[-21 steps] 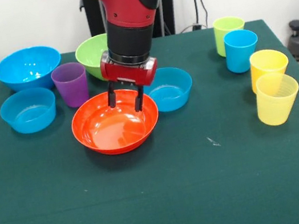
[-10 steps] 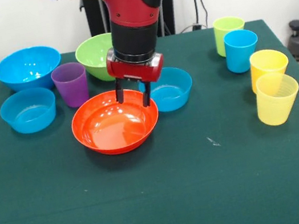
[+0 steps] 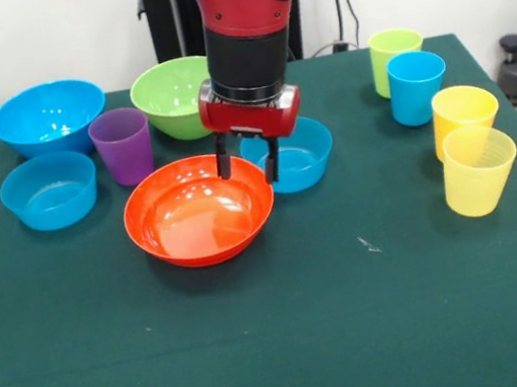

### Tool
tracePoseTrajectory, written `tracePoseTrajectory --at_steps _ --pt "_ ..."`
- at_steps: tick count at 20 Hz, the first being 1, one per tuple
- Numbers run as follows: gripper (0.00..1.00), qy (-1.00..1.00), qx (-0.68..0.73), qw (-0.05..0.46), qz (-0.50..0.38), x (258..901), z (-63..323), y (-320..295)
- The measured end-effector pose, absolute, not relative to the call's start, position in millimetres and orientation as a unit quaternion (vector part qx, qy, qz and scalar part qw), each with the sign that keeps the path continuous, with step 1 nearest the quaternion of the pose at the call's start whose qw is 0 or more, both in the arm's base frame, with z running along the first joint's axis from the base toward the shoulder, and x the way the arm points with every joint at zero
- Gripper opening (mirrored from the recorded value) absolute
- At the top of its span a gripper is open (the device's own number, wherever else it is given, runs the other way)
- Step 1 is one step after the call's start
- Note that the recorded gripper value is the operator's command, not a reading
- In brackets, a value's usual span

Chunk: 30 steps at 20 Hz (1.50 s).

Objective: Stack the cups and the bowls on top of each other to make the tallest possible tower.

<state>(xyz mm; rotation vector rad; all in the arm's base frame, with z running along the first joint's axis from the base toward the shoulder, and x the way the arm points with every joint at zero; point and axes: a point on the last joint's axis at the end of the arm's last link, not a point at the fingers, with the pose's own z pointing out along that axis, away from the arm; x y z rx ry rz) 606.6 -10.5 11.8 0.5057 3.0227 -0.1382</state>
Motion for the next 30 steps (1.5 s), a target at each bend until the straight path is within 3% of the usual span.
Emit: tracePoseTrajectory --at_steps 18,30 --pt "1.00 0.986 0.160 0.042 -0.034 612.3 16.4 0.7" --pt "1.00 0.988 0.145 0.027 -0.037 599.5 -3.2 18.2"
